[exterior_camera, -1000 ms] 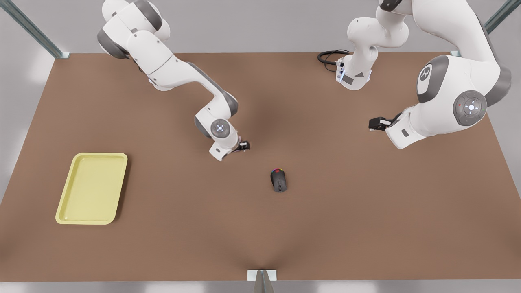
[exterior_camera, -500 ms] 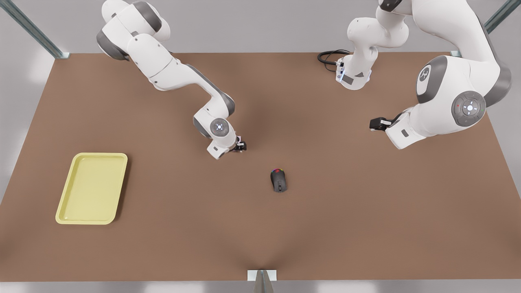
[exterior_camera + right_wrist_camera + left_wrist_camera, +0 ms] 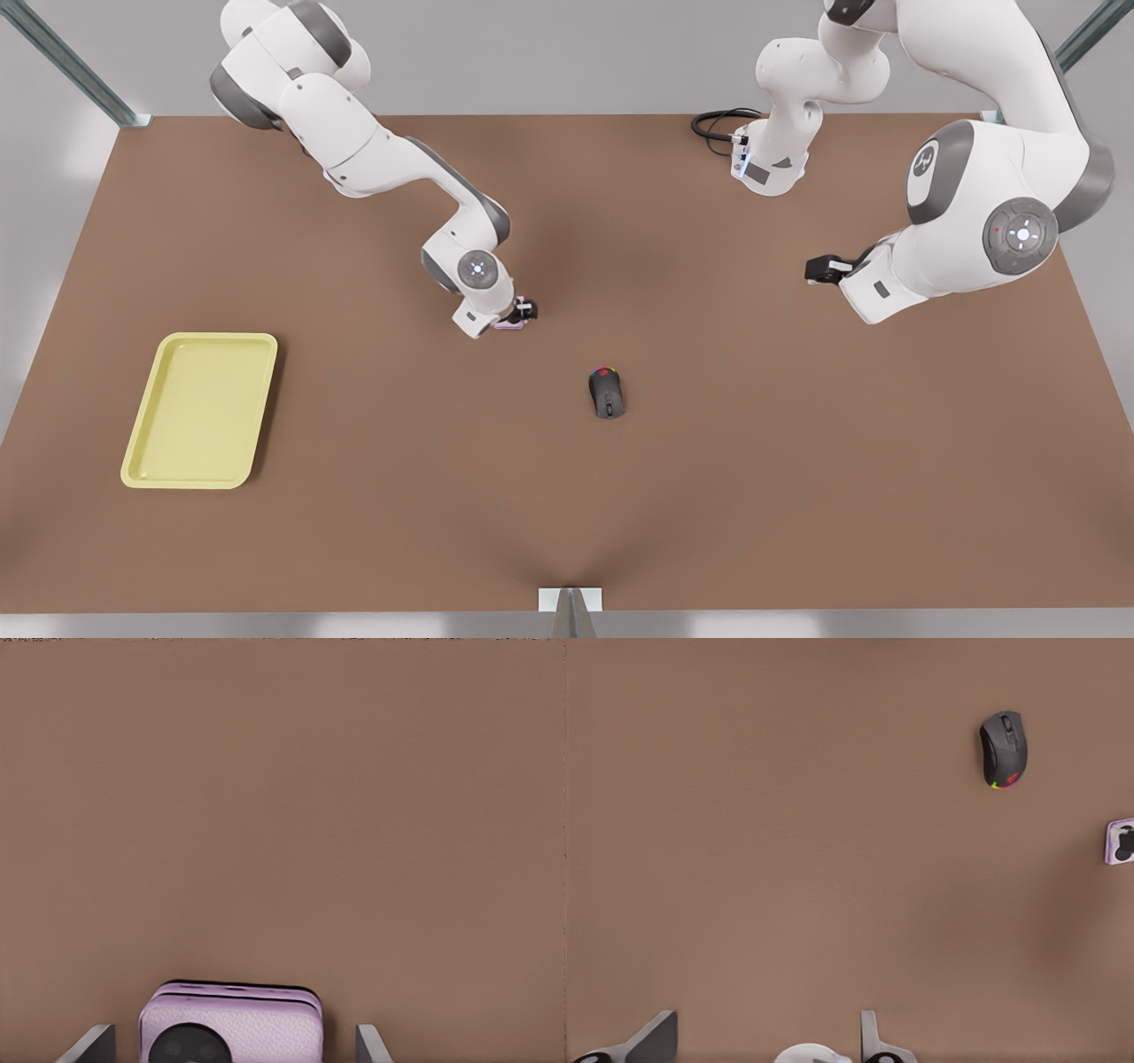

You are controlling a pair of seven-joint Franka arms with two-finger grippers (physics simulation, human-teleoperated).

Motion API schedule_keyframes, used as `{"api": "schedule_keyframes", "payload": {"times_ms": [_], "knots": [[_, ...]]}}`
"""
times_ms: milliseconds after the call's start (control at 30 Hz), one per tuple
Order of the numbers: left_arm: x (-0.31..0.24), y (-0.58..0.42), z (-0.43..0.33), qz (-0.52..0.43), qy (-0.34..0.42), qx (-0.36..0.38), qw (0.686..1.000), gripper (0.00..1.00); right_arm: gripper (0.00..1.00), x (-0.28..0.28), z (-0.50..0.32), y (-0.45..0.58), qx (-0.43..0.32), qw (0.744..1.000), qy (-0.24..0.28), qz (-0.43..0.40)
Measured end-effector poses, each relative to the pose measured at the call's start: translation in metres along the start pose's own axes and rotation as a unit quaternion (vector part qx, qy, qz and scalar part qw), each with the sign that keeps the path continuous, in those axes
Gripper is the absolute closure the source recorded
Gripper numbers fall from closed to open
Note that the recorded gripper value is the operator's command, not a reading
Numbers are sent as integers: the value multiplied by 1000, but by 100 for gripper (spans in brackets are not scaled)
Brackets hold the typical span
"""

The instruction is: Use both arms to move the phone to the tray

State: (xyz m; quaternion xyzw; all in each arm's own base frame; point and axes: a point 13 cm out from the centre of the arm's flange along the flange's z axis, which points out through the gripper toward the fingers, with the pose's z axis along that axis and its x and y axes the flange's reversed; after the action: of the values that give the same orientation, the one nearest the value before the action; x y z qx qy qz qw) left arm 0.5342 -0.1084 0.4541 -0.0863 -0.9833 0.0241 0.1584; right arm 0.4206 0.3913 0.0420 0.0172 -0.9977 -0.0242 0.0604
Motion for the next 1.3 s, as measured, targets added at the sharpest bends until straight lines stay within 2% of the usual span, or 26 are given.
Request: {"api": "schedule_keyframes", "payload": {"times_ms": [367,467,500,667,700,733,1200,1233,1300], "knots": [[0,0,0,0,0,0,1000,0,0,2,9,-7,6,1000,5,-8],[0,0,-1,0,-1,0,1000,0,11,3,12,-8,8,1000,5,-13],[0,0,-1,0,0,0,1000,0,11,3,13,-8,8,1000,5,-14],[0,0,-1,0,-1,0,1000,0,9,3,14,-7,8,1000,5,-18],[0,0,-1,0,0,0,1000,0,1,2,13,-7,8,1000,4,-18],[1,0,-1,0,-1,0,1000,0,0,2,12,-6,8,1000,3,-18],[4,0,0,0,5,-1,1000,0,0,22,19,-12,34,999,32,25],[4,0,0,0,6,-1,1000,0,5,24,19,-11,34,998,34,28],[4,0,0,0,6,-1,1000,0,22,24,19,-10,34,998,34,34]]}}
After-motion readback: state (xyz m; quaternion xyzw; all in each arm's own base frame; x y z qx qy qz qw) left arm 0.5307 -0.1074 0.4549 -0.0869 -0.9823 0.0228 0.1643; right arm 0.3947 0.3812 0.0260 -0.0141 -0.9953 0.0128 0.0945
